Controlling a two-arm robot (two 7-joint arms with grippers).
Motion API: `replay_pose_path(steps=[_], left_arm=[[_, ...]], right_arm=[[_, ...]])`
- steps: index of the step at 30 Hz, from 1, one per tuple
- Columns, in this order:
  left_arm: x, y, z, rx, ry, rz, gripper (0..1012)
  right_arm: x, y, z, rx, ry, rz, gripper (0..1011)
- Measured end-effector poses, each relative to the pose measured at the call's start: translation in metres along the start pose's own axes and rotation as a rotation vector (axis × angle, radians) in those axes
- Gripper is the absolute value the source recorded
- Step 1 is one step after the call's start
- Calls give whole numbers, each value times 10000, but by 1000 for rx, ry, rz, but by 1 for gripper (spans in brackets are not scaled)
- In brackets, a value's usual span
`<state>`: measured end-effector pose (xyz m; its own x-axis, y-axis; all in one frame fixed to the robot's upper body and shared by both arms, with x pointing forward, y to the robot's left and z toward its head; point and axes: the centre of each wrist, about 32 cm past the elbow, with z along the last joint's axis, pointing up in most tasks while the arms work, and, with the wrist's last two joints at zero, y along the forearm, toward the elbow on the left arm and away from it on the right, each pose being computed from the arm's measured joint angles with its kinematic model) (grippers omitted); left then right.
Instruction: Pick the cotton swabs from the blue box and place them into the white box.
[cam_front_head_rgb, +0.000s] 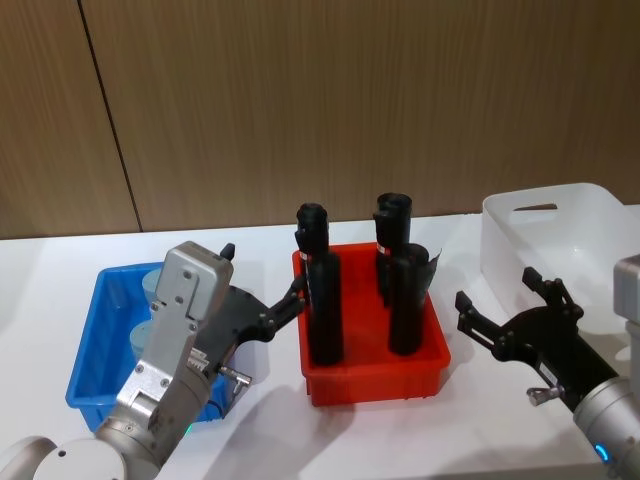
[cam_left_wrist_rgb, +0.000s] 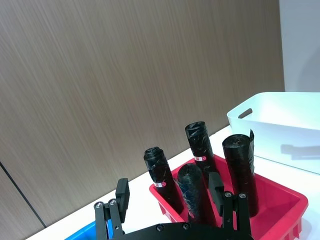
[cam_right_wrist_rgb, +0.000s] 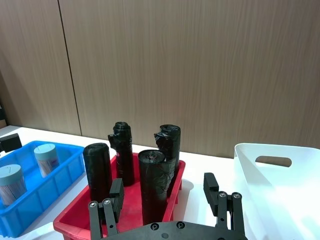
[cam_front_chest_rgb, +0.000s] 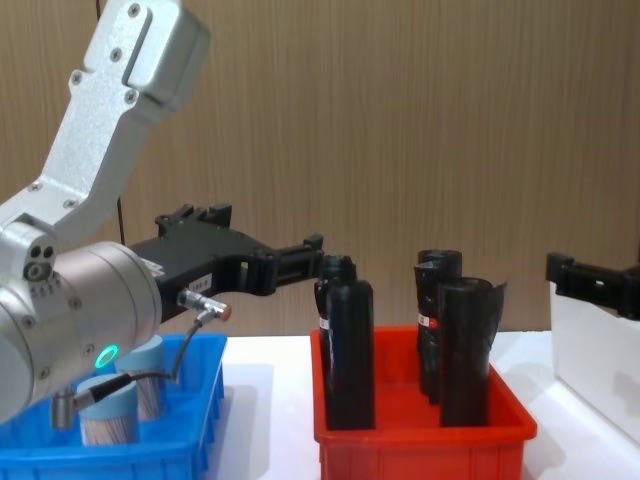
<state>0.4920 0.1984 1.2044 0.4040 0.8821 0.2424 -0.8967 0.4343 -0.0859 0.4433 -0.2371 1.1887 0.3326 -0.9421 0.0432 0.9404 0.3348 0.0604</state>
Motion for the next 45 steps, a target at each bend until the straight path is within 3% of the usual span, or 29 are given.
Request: replay_pose_path(steps=[38, 45], left_arm=[[1, -2, 2, 0, 0, 1, 1004], [27, -23, -7, 17, 17, 9, 1004]], right_arm=[[0, 0, 0, 0, 0, 0, 1002], [0, 0, 0, 0, 0, 0, 1002]])
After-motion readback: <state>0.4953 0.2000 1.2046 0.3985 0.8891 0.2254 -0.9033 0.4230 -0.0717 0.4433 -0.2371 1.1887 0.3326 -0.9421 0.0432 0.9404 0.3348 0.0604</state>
